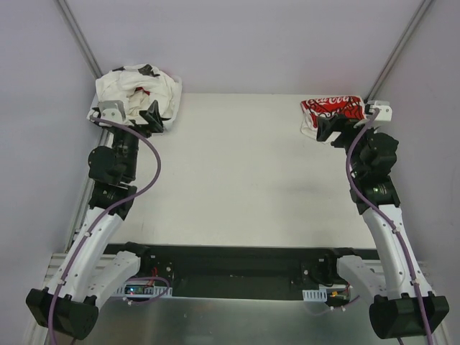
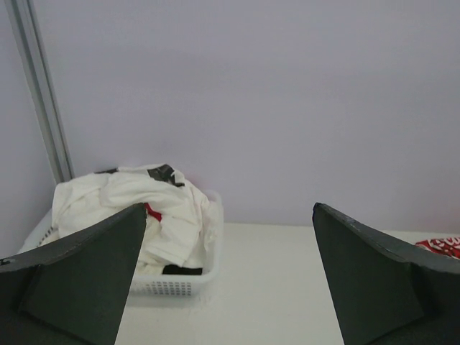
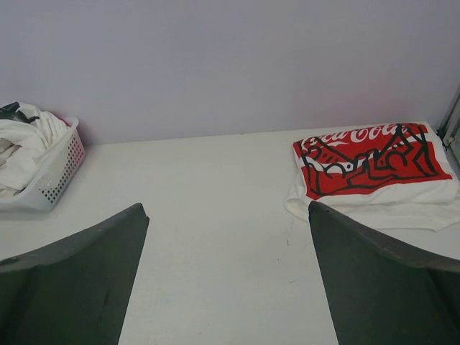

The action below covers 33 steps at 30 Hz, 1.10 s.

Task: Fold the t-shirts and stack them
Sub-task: Grab crumpled tshirt from bin with the left arm

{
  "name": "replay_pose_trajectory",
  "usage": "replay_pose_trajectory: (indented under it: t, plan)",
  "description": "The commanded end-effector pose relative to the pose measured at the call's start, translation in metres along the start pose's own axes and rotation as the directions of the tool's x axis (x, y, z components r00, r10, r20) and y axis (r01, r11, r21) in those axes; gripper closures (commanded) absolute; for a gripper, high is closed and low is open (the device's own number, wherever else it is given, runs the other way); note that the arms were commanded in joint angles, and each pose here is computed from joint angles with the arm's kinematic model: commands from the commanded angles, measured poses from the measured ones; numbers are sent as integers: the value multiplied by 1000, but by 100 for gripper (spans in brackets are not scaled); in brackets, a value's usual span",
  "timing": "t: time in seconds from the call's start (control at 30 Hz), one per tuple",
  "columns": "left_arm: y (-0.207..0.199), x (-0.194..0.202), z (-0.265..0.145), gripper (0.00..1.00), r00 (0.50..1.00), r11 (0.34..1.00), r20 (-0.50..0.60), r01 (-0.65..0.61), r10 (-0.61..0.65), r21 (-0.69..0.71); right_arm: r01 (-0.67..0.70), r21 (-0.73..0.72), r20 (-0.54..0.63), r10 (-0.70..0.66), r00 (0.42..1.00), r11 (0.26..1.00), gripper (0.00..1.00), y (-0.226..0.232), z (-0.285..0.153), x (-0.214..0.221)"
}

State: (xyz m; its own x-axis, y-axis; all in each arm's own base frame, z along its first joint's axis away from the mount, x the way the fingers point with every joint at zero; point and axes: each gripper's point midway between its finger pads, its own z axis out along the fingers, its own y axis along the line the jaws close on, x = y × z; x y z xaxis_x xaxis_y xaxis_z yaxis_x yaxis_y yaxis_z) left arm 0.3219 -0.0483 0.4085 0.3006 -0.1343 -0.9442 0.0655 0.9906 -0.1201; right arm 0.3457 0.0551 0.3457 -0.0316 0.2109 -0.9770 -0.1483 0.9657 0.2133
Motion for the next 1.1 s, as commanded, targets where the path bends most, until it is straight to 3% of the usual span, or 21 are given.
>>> replay_pose_trajectory:
  t: [0.0, 0.1, 0.13, 0.17, 0.23, 0.27, 0.37, 0.53, 0.63, 0.8, 1.07]
  plan:
    - [-1, -71, 27, 1, 968, 995, 233, -92, 96, -29, 31, -29, 178, -25, 984, 999, 4, 9, -15, -43]
    - [6, -84, 59, 1, 947, 974, 240, -192, 215, -116, 32, -28, 184, -27, 983, 999, 4, 9, -19, -42]
    - [14, -77, 71, 1, 943, 954, 182, -252, 280, -161, 32, -27, 183, -27, 983, 999, 4, 8, -20, -42]
    - [33, -71, 81, 1, 948, 926, 103, -264, 300, -270, 30, -25, 182, -25, 983, 999, 4, 8, -21, -42]
    - [52, -67, 121, 1, 947, 887, -14, -305, 320, -347, 29, -25, 185, -23, 983, 999, 4, 8, -25, -41]
    - [63, -45, 130, 1, 935, 865, -134, -354, 328, -355, 26, -25, 185, -20, 983, 999, 4, 8, -26, -41]
    - [92, -7, 167, 1, 921, 847, -269, -369, 280, -382, 19, -17, 180, -16, 983, 1000, 4, 7, -33, -39]
    - [124, 72, 210, 1, 908, 888, -401, -278, 119, -367, 9, -14, 169, -7, 986, 1000, 4, 6, -42, -34]
    - [139, 120, 219, 1, 881, 910, -474, -204, 10, -361, 6, -13, 149, -4, 989, 1000, 4, 5, -48, -28]
    - [146, 193, 222, 1, 822, 932, -566, -156, -61, -327, -11, -18, 132, 13, 991, 1000, 4, 5, -54, -17]
    - [140, 255, 232, 1, 771, 960, -619, -39, -147, -277, -21, -25, 122, 24, 992, 999, 4, 5, -62, -8]
